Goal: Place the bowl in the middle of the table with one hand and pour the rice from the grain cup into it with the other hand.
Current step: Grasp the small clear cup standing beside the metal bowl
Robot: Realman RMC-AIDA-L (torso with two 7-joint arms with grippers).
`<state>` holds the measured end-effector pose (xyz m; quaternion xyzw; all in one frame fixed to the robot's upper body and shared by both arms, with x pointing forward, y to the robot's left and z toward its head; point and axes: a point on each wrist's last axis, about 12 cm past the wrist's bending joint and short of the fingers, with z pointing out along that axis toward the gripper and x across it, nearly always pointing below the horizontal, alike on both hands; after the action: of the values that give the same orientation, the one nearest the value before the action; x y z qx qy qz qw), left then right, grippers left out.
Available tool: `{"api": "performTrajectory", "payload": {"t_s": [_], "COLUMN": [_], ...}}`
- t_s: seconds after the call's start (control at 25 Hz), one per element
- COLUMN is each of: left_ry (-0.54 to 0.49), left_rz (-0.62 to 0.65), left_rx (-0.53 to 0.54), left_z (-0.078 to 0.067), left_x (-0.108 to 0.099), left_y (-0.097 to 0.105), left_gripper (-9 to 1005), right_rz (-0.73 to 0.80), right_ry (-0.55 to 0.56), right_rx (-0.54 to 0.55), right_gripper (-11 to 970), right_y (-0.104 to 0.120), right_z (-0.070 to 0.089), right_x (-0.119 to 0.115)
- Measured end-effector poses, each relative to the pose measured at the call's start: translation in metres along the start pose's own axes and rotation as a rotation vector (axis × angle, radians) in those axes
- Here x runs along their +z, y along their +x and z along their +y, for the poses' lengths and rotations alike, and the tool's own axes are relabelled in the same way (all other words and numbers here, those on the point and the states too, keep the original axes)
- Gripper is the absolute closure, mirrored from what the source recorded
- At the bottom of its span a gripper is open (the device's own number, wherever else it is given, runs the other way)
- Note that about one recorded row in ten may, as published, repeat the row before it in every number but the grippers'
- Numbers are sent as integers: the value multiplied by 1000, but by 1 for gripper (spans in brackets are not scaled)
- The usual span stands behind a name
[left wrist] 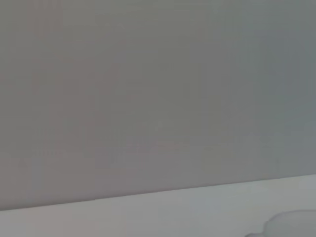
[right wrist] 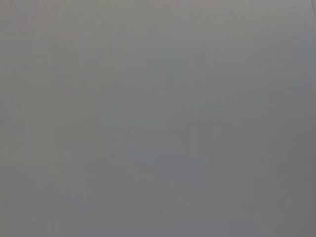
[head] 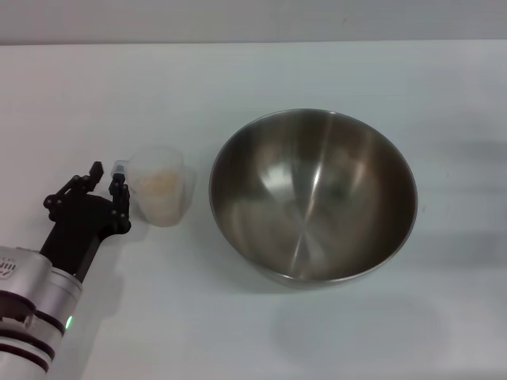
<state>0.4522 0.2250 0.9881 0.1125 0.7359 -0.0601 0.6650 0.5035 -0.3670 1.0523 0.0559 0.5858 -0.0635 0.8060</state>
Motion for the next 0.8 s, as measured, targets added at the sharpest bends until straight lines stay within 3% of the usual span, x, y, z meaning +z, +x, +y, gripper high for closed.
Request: {"api": "performTrajectory", "payload": {"t_s": [0.16, 0.6, 0.8], "left_ry": [11, 14, -10], "left_rz": [-2, -12, -67], "left_rx": [5, -2, 1], "left_z": [-2, -2, 2], "left_x": [2, 5, 10], "left_y": [-1, -3, -11], "left_gripper": [794, 965, 966], "right_rz": [0, -1, -15], "right_ry": [0, 2, -3], "right_rx": [0, 0, 4], "right_gripper": [341, 340, 340], "right_y": [0, 0, -2], "right_z": [0, 0, 2], "right_x": [0, 0, 2]}}
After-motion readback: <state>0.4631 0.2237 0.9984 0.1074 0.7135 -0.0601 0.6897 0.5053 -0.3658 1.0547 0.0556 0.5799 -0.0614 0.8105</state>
